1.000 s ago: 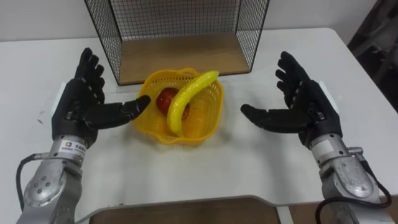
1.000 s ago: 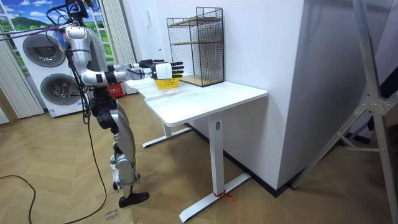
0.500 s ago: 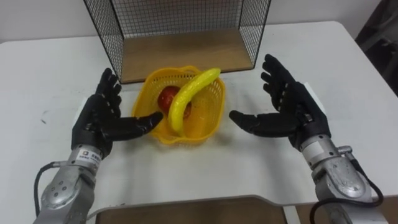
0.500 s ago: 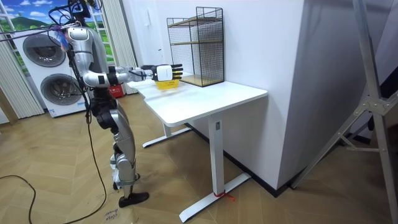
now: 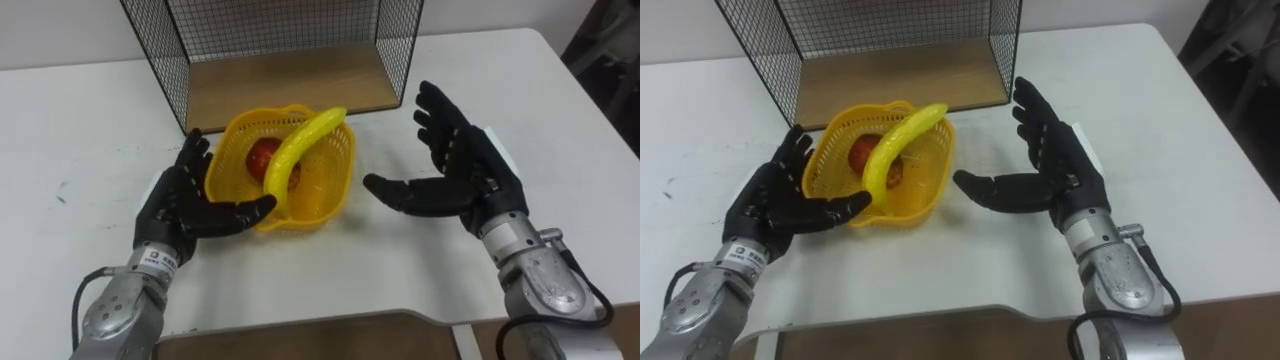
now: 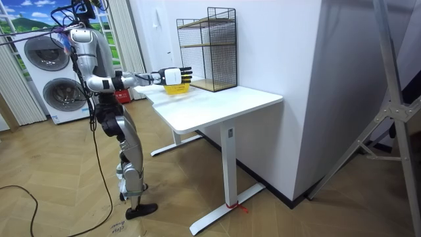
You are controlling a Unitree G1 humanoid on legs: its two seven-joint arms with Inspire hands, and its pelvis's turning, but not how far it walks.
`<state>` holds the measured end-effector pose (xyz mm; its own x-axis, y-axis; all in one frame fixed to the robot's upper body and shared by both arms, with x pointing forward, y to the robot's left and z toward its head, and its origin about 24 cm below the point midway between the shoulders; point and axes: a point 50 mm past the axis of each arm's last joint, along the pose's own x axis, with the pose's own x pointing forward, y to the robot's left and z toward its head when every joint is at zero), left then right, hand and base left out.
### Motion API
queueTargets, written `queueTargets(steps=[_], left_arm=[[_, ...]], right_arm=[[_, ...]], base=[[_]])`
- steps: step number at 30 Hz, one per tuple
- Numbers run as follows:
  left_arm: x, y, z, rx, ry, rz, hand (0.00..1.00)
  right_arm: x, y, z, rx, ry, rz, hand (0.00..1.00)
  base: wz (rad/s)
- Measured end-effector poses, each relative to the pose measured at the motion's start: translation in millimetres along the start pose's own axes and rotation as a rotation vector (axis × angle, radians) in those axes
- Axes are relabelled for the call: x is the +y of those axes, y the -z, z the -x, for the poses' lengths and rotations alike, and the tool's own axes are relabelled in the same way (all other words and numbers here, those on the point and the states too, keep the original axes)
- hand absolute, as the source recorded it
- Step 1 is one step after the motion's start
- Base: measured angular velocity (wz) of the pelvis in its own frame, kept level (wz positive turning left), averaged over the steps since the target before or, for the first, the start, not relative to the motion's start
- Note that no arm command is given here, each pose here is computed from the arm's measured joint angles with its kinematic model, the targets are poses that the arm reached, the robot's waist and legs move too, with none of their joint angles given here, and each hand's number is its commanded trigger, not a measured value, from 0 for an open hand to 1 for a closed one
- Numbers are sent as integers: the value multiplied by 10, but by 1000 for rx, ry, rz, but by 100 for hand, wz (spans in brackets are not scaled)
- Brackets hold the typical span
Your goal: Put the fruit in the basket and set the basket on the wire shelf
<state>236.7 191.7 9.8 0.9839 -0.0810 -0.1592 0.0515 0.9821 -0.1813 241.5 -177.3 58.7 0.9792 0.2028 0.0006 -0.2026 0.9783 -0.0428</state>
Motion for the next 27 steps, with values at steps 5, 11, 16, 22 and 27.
queueTargets(steps=[5,11,16,22,27], left_arm=[[-30,13,-3,5,19,0,0],[-38,15,-3,6,27,0,0],[-44,17,-4,6,30,2,0],[-74,27,-8,4,33,16,0],[-77,28,-8,4,33,19,0]], right_arm=[[56,10,-10,-1,-14,-6,0],[92,14,-15,-2,-30,-16,0],[109,15,-17,-4,-45,-22,0],[142,26,-20,-2,-64,-39,0],[160,39,-19,-1,-94,-71,0]], base=[[0],[0],[0],[0],[0]])
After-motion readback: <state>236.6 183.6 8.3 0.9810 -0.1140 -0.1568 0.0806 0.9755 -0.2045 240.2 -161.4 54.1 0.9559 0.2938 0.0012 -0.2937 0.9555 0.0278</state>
